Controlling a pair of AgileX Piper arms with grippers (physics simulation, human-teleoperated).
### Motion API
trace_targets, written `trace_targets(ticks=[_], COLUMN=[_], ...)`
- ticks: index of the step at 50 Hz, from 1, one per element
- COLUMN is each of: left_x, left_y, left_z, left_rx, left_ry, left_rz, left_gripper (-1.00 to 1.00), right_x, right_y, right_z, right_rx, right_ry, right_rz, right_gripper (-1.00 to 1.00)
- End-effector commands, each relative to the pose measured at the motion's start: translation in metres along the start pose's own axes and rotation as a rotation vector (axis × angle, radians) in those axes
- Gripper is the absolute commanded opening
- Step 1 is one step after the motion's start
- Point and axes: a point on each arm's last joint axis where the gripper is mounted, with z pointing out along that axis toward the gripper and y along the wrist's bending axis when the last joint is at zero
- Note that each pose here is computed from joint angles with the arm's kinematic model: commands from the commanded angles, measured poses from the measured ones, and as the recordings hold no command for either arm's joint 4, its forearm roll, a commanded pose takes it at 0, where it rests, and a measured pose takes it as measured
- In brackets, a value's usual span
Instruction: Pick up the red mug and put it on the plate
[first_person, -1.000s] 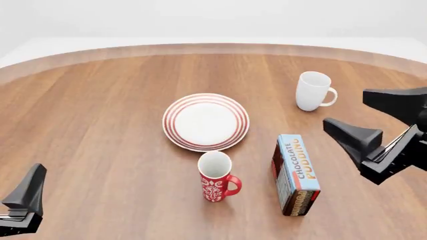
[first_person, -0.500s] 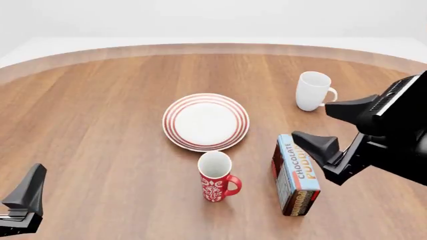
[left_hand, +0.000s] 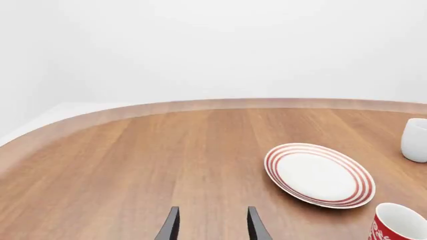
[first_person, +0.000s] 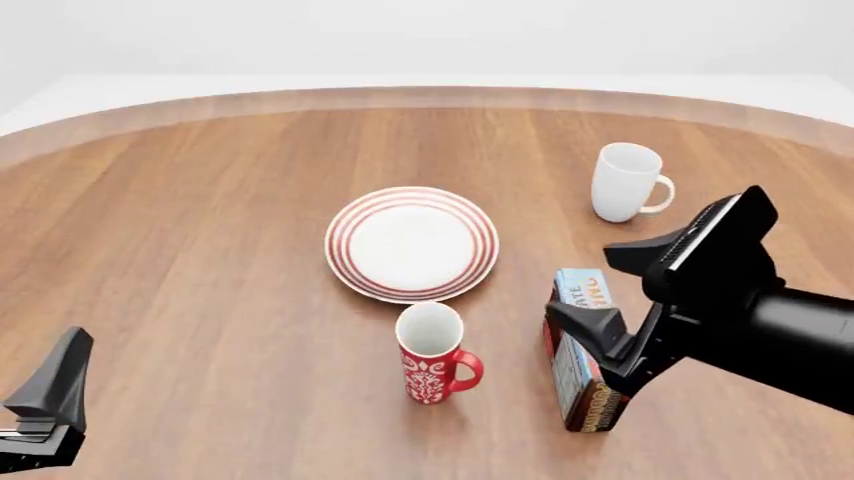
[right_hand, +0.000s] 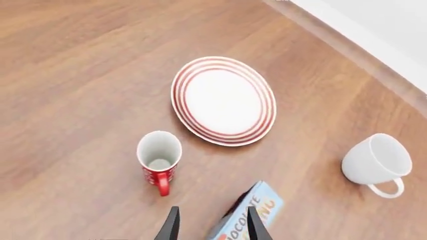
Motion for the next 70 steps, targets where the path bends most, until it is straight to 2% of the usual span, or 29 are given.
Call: trace_targets(ticks=[1,8,23,47,70], left_x=[0.000,0.000,0.000,0.000,0.000], left_y=[0.000,0.000,0.000,0.000,0.000], left_z=[0.000,0.000,0.000,0.000,0.000], left_rx=[0.000,0.000,0.000,0.000,0.000], left_ry=[0.000,0.000,0.000,0.000,0.000], left_rz=[0.000,0.000,0.000,0.000,0.000], left_gripper=[1.00,1.00,1.00,1.00,1.00], right_x=[0.004,0.005,0.017,0.020,0.029], right_y=[0.007,0.011,0.022,0.039,0.049], right_z=[0.012,0.020,0.038,0.056,0.073], right_rx=[-0.031,-0.051,-0.089,-0.150,-0.180], right_ry=[0.018,0.022,0.055,0.069,0.117], right_rz=[0.005,0.024,0.006,0.001,-0.006], right_gripper=[1.00,1.00,1.00,1.00,1.00])
